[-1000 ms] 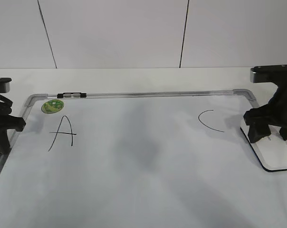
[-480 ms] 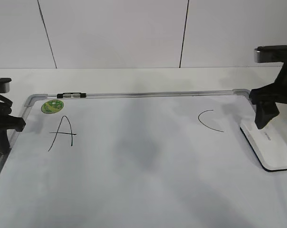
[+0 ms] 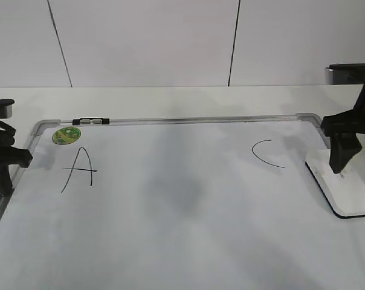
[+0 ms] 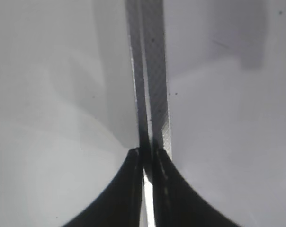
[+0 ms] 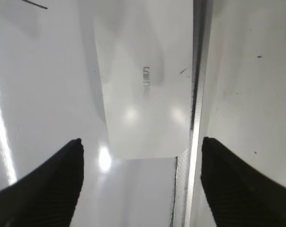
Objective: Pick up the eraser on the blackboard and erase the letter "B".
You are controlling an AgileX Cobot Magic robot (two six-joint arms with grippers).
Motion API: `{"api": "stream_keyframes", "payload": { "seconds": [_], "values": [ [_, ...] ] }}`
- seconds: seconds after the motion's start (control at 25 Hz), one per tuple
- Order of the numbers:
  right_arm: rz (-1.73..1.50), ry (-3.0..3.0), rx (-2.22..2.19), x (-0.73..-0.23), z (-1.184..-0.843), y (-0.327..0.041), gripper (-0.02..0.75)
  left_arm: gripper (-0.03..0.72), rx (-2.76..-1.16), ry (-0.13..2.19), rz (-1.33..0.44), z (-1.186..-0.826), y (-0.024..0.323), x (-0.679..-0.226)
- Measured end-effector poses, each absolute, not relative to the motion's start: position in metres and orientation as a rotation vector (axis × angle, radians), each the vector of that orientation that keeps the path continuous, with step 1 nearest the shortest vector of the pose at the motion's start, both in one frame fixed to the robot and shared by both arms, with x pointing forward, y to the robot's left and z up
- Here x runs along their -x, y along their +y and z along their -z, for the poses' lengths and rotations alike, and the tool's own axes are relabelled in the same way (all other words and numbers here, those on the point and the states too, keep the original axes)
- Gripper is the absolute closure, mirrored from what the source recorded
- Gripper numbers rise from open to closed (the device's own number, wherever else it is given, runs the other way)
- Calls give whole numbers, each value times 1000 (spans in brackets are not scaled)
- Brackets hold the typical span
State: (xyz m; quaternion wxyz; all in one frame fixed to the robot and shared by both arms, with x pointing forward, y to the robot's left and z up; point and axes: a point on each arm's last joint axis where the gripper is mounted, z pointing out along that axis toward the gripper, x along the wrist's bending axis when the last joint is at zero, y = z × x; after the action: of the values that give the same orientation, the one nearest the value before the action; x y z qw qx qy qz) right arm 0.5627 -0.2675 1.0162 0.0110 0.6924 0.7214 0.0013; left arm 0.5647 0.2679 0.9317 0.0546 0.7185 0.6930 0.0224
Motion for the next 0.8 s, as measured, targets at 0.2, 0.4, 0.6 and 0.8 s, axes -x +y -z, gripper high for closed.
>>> {"api": "stream_keyframes", "payload": {
  "seconds": [0.2,0.4,0.6,0.8],
  "values": [
    [-45,2243,-2165,-566,-1023,-266,148,667,-2182,2105,-68,-932,268,-565],
    [-117,2248,-2216,-567,-1026,-260,151,606,-2207,2089,-72,-932,268,-565],
    [-147,2252,-2242,-567,-1026,-258,152,428,-2234,2091,-49,-936,269,-565],
    [-186,2238,-2227,-563,-1036,-258,152,369,-2240,2090,-45,-945,268,-570]
  ]
}}
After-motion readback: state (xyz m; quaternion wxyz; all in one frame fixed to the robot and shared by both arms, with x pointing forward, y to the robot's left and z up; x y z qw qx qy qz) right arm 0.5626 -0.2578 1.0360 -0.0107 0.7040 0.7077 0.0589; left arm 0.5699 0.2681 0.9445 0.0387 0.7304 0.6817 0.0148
